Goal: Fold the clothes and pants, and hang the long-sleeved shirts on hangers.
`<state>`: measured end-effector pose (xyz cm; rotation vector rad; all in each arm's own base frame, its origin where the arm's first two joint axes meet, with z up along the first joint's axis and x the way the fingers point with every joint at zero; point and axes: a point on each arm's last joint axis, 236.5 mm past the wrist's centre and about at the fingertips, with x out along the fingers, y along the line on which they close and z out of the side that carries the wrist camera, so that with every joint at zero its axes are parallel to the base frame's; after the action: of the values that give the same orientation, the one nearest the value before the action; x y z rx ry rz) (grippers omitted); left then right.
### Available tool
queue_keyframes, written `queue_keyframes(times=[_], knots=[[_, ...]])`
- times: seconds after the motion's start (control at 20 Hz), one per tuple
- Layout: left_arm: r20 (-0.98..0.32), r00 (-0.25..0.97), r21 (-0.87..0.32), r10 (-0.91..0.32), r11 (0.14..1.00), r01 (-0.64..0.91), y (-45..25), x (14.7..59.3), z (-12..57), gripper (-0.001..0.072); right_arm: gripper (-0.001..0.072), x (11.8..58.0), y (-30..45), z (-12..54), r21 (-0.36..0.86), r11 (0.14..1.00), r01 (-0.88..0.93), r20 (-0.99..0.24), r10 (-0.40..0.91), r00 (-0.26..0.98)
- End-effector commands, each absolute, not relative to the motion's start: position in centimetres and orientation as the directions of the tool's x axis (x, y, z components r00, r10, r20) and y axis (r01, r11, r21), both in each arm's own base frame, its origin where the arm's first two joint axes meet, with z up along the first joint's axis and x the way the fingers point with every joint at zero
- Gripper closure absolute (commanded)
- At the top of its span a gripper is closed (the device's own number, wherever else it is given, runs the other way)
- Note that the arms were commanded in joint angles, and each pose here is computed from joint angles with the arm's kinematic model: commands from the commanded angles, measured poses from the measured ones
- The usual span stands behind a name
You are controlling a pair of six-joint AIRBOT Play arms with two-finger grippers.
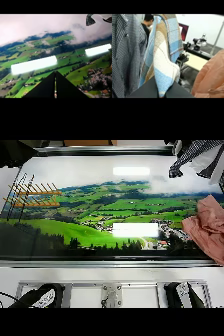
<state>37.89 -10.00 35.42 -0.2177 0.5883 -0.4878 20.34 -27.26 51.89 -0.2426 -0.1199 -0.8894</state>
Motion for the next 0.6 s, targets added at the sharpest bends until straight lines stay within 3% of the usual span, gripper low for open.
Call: queue_keyframes(times=[0.0, 0.55], knots=[[-0.5, 0.691, -0.337, -0.523, 0.852, 0.401, -11.2, 37.9, 34.6, 0.0692, 0.0702, 19.4, -27.2, 54.4, -0.163, 0.568, 0.807, 0.285, -0.756, 0.589], [-0.54, 0.595, -0.357, -0.595, 0.802, 0.479, -15.7, 38.2, 32.3, 0.0692, 0.0702, 19.8, -28.8, 53.7, -0.174, 0.552, 0.816, 0.272, -0.769, 0.578]])
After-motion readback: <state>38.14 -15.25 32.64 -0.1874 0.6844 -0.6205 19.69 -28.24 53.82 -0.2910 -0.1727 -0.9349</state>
